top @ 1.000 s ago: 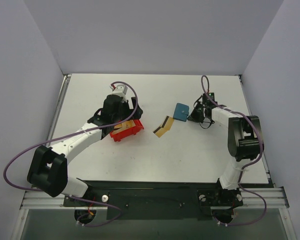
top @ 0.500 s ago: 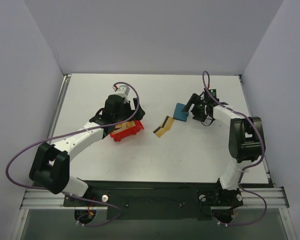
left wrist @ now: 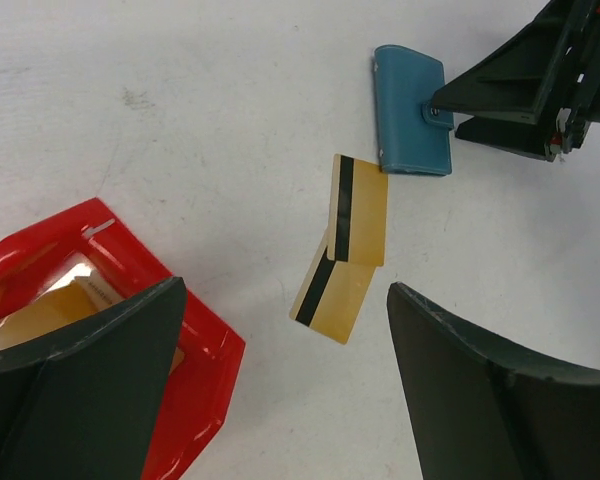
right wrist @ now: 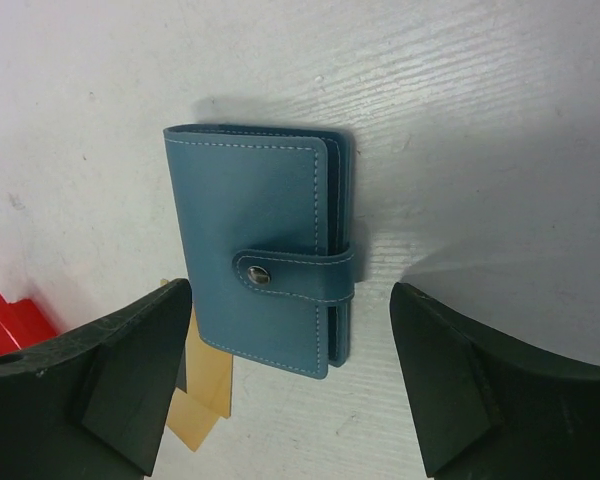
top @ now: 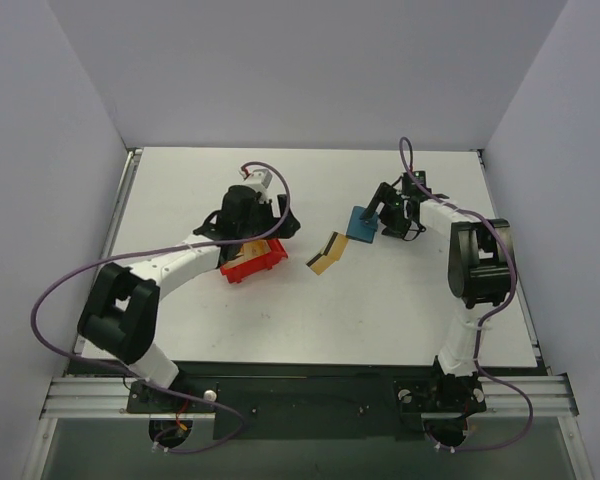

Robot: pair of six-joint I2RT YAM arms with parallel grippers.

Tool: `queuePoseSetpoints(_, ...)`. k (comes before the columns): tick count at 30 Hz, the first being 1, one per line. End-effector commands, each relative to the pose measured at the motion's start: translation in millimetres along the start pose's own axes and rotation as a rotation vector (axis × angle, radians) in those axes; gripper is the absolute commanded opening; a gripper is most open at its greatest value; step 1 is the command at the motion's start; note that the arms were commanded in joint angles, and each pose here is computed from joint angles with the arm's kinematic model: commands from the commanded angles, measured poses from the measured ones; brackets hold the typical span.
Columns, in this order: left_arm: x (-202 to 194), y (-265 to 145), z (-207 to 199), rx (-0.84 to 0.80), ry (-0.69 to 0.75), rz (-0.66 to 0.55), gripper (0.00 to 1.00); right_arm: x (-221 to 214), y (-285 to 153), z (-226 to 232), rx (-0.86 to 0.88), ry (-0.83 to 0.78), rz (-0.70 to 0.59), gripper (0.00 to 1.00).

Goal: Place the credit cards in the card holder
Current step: Pick up the card holder from the center of the board.

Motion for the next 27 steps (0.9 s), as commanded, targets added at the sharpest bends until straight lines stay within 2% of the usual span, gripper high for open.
queuePoseSetpoints(1, 16, 35, -34, -0.163, 0.045, -0.015, 0.91, 4, -3, -2, -0.026, 0.008, 0.014, 0.75)
queuePoseSetpoints(4, 21, 60, -53, -0.219, 0.068, -0.007, 0.9, 2, 0, -3, -0.027, 0.011, 0.023, 0.74)
queuePoseSetpoints(7, 5, 98, -53, -0.236, 0.064, 0.08, 0.87, 3, 2, -3, -0.019, 0.018, 0.03, 0.73)
queuePoseSetpoints(13, -11, 155, -61, -0.271, 0.052, 0.172, 0.83, 2, 6, -3, -0.006, 0.033, 0.046, 0.68)
queuePoseSetpoints(14, -7, 159, -71, -0.293, 0.063, 0.163, 0.83, 1, 7, -3, -0.005, 0.036, 0.048, 0.67)
queuePoseSetpoints(19, -29, 188, -70, -0.275, 0.064, 0.229, 0.78, 1, 8, -3, 0.01, 0.04, 0.058, 0.63)
queuePoseSetpoints(27, -45, 206, -74, -0.303, 0.037, 0.276, 0.7, 2, 9, -2, 0.043, 0.041, 0.072, 0.58)
Point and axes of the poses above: each gripper's point midway between its finger pads, its own y axis out along the fingers, its own z axis along the line the jaws close on, x = y × z, the point moved 9 cm from there along -y, back along the fingers, and after that the axes turned 9 degrees about -y, right-handed, at the moved point
